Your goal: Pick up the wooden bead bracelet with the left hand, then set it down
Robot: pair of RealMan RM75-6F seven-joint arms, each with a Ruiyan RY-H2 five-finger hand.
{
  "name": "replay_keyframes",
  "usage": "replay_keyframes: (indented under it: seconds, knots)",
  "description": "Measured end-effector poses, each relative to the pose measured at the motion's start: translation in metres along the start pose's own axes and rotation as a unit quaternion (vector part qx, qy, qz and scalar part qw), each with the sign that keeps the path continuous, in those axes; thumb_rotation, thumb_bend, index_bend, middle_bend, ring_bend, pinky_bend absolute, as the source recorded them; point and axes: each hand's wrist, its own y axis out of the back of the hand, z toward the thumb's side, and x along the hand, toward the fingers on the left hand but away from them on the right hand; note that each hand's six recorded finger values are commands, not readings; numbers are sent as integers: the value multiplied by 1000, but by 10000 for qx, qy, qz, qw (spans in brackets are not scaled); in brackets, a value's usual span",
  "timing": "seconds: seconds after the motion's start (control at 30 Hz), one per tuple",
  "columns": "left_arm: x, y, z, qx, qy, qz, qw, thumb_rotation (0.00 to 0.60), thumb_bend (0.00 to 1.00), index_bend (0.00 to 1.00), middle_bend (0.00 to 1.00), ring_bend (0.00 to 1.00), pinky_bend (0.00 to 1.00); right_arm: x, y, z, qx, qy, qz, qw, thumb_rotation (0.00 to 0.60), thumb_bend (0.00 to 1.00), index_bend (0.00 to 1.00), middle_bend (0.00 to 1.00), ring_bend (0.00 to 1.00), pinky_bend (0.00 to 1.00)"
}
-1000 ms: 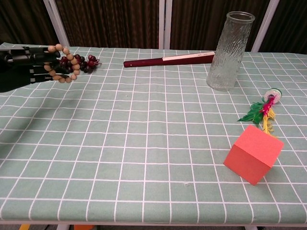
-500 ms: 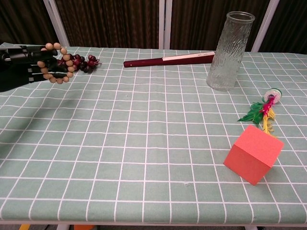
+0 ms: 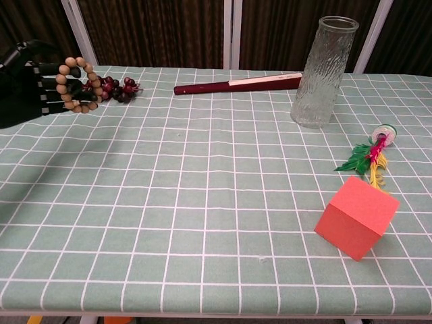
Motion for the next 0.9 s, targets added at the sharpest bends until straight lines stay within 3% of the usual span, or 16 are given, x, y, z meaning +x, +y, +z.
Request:
replay_keyframes:
  seconds: [0.9]
  knots:
    - [5,3,1,-52,33,49,10000,398,516,545,656,366,158,0,2,-1,3,-32,-30,10000,600,122,0,70,0,0]
